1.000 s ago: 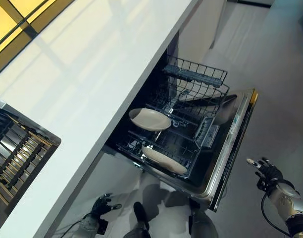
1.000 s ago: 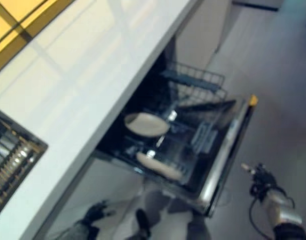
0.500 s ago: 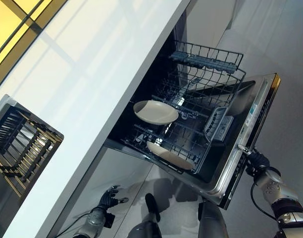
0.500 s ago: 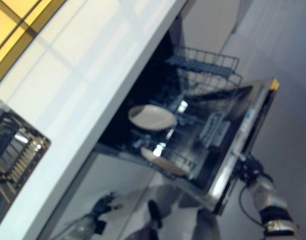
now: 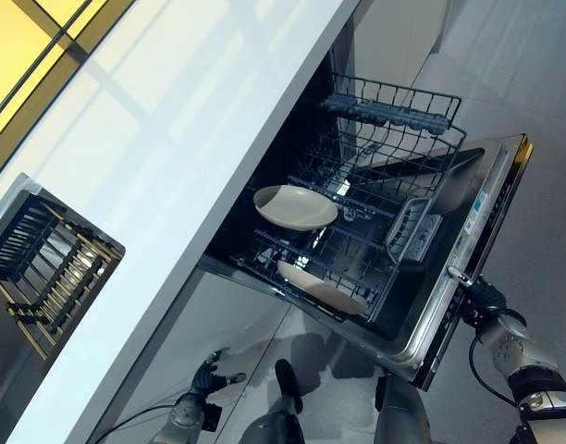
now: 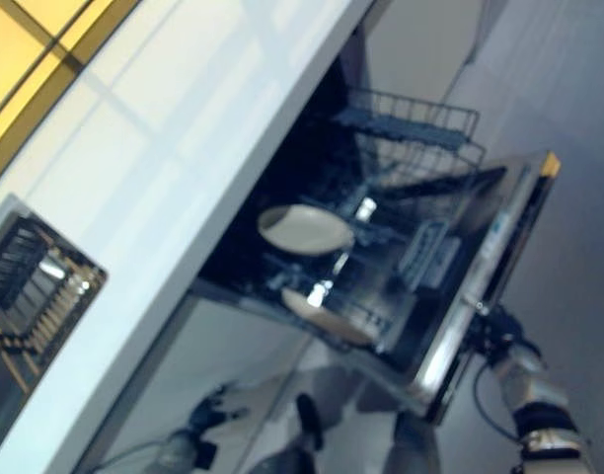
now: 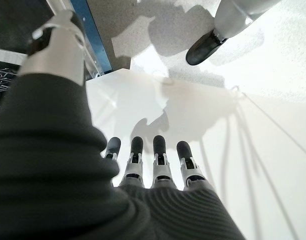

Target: Take plates into dishwasher

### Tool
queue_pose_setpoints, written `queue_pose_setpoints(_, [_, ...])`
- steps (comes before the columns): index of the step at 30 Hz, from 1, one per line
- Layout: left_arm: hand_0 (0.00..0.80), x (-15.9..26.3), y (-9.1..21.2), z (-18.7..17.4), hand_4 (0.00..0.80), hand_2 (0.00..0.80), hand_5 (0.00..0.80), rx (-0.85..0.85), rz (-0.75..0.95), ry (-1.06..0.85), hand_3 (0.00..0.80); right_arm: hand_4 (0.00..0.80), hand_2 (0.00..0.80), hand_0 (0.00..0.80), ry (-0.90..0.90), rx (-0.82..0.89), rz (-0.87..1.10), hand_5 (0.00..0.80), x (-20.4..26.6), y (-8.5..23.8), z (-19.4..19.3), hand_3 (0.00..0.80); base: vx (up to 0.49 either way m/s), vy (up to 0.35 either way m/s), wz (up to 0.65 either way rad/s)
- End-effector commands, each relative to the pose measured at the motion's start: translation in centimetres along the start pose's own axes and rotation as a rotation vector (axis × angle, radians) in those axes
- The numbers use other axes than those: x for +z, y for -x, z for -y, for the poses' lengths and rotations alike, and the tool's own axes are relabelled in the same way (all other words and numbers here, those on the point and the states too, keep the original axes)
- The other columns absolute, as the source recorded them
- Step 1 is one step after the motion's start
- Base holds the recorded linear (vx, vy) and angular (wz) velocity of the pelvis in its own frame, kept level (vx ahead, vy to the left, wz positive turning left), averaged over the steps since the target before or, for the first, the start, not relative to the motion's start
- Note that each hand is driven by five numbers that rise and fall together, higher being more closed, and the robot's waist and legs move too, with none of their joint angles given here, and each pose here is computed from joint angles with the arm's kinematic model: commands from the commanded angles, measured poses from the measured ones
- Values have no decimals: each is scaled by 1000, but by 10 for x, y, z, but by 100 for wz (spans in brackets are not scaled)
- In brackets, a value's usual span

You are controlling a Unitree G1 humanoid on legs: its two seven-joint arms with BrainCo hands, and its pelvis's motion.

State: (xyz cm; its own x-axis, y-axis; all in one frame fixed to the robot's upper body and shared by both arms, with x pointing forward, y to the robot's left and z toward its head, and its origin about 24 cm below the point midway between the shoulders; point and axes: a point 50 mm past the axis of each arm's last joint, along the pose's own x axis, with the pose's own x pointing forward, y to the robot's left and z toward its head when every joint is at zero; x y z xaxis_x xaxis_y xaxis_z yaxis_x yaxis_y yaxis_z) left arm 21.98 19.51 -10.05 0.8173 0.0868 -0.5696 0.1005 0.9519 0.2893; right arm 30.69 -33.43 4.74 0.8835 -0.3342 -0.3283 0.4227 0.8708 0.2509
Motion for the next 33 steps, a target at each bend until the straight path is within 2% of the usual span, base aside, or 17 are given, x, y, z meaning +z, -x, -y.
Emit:
queue_pose_setpoints(1, [0,13,-2,-2,0,0,0,19,62,28,0,0,0,0,58,344,16,0,0,-6,-97,0,57,82,4])
queue_pose_setpoints(19, [0,-24,11,-19,0,0,0,72,-61,25,0,0,0,0,64,583,-15,0,-33,19,-166,0,93,41,12])
queue_pose_setpoints(33, [0,-59,28,-27,0,0,0,84,-202,5,0,0,0,0,58,754,-52,0,-47,41,-208,0,182,19,8])
